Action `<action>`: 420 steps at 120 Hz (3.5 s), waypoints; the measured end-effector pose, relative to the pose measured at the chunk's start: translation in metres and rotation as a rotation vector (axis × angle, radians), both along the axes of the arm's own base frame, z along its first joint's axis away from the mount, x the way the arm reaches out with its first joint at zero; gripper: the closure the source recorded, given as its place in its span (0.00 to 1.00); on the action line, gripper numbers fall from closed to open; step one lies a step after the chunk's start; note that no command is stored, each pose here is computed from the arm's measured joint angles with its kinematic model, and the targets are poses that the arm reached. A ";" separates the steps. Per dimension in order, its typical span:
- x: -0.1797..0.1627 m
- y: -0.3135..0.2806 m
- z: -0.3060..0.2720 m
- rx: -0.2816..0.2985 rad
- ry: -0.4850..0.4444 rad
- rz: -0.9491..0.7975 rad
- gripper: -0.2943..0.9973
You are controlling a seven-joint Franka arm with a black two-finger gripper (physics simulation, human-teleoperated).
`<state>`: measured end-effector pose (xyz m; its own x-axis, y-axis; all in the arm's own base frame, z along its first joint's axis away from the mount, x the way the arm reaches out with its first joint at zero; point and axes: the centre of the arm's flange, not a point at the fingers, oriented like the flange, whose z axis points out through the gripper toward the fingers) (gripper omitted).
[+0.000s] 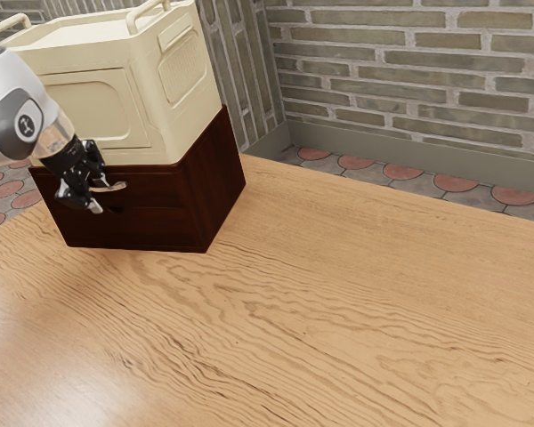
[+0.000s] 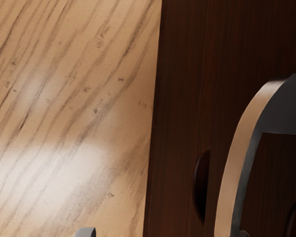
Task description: Pull the drawer handle with one arm to open the drawer
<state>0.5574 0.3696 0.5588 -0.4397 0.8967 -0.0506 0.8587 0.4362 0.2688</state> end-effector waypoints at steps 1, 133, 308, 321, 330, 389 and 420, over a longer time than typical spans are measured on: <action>0.000 0.000 0.000 0.000 0.000 0.000 0.60; -0.053 -0.032 0.002 0.002 0.043 0.027 0.72; -0.140 -0.077 0.005 0.070 0.014 0.078 0.72; -0.149 -0.080 0.005 0.075 0.008 0.086 0.72; -0.153 -0.081 0.006 0.078 0.005 0.090 0.72; -0.161 -0.084 0.011 0.088 -0.008 0.094 0.68; -0.123 -0.137 0.129 0.167 -0.140 -0.040 0.54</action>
